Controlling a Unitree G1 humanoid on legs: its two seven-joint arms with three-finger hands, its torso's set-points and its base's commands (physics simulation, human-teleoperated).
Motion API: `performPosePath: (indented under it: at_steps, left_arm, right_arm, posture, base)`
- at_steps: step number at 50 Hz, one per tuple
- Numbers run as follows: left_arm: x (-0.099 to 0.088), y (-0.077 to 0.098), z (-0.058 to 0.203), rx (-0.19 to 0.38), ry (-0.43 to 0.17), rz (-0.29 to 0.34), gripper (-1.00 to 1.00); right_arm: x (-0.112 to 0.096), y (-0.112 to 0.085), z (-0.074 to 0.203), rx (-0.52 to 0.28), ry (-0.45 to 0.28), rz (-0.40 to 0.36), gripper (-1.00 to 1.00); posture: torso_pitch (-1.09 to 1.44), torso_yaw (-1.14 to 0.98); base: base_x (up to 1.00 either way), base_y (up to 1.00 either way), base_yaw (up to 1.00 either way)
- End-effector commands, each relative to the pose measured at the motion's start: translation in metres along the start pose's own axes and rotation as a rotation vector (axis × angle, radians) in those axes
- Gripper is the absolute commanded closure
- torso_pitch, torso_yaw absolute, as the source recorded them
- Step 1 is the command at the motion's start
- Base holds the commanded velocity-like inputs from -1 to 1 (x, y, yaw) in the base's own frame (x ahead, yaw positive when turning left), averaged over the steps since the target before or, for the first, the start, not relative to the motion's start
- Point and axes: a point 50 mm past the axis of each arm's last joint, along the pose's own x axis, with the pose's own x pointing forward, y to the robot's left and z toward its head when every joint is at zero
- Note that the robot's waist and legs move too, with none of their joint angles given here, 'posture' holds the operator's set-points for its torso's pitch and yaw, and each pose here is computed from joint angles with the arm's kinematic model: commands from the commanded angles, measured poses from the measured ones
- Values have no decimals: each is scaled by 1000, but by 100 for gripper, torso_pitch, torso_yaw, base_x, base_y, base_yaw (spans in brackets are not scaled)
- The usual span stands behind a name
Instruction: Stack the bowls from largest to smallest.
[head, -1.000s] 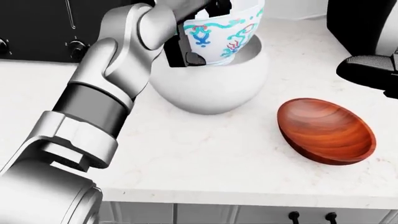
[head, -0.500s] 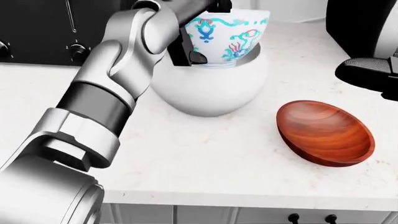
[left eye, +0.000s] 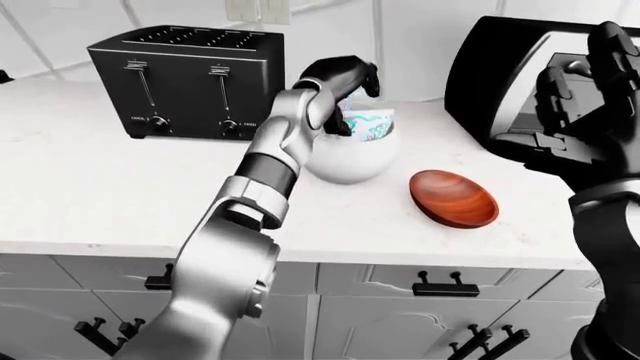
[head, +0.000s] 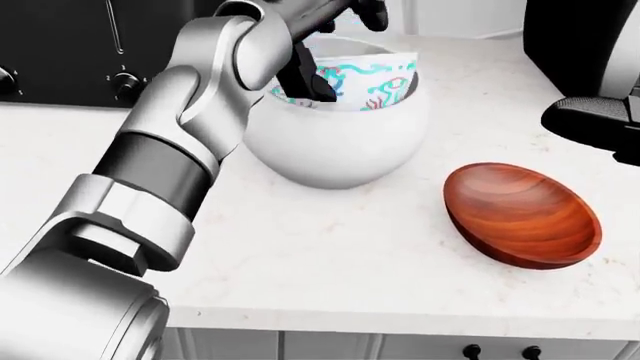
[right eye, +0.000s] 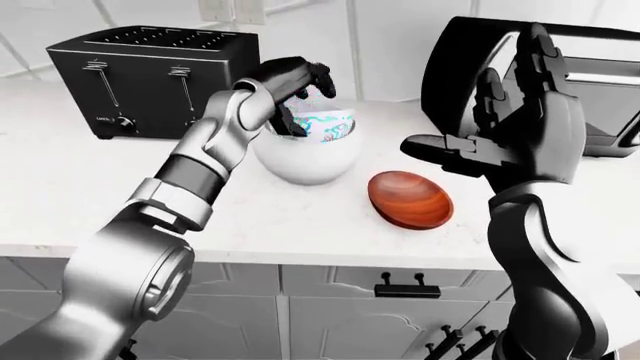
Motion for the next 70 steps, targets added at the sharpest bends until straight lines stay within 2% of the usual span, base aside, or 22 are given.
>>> performPosePath:
  at_steps: [1,5,9,15,18,20,22,26,28,31,34,38,41,43,45,49,53,57,63,70]
  left_arm:
    - [-1,25,12,17,-45,83,-41]
    - [-2,30,15,22,-53,87,-45]
    - [-6,48,21,27,-68,110,-47]
    - [-21,78,25,-5,-81,161,-65]
    - [-29,73,23,-14,-84,149,-67]
    - [-34,69,21,-11,-82,133,-73]
    - [-41,66,19,-8,-80,115,-80]
    - [-56,69,20,-6,-94,91,-100]
    - [-66,66,22,-22,-121,45,-100]
    - [-74,68,19,-29,-117,34,-100]
    - [-83,70,15,-42,-115,26,-100]
    - [-93,65,10,-50,-110,0,-100]
    - [-97,62,6,-52,-106,-9,-100]
    - [-99,60,5,-52,-105,-12,-100]
    - [-100,58,2,-51,-98,-11,-100]
    - [-101,57,3,-57,-97,-13,-100]
    - [-103,58,1,-54,-93,-7,-100]
    - [-103,59,1,-48,-92,2,-100]
    - [-103,62,2,-37,-91,15,-100]
    - [-105,57,-3,-37,-81,2,-100]
  right_arm:
    - [0,1,15,0,-77,8,-100]
    - [0,2,15,1,-78,7,-100]
    - [0,3,19,1,-82,8,-100]
    - [0,4,29,-12,-92,13,-100]
    - [0,7,31,-47,-76,42,-100]
    - [-2,13,32,-99,-50,90,-100]
    - [-3,19,35,-183,-15,142,-100]
    - [-4,24,37,-325,67,225,-100]
    - [-3,24,40,-364,88,246,-100]
    - [-1,24,44,-398,104,256,-100]
    - [0,30,43,-459,154,315,-100]
    - [6,36,49,-541,189,344,-100]
    - [11,39,50,-633,228,369,-100]
    - [14,39,50,-721,254,374,-100]
    - [18,38,50,-840,268,350,-100]
    - [21,40,46,-962,331,398,-100]
    - [19,41,48,-1027,352,421,-100]
    - [17,42,50,-1054,367,444,-100]
    - [15,48,37,-1095,386,472,-100]
    - [14,58,29,-1132,399,494,-100]
  posture:
    - [-20,0]
    - [-20,0]
    - [-20,0]
    - [-20,0]
    - [-20,0]
    - [-20,0]
    - [-20,0]
    - [-20,0]
    - [-20,0]
    - [-20,0]
    - [-20,0]
    - [-20,0]
    - [-20,0]
    - [-20,0]
    - [-20,0]
    - [-20,0]
    - [-20,0]
    - [-20,0]
    - [-20,0]
    - [-20,0]
  base:
    - [0,0,0]
    - [0,0,0]
    - [0,0,0]
    - [0,0,0]
    - [0,0,0]
    - [0,0,0]
    - [0,0,0]
    - [0,0,0]
    - [0,0,0]
    - [0,0,0]
    - [0,0,0]
    - [0,0,0]
    - [0,0,0]
    - [0,0,0]
    - [0,0,0]
    - [0,0,0]
    - [0,0,0]
    - [0,0,0]
    - [0,0,0]
    - [0,0,0]
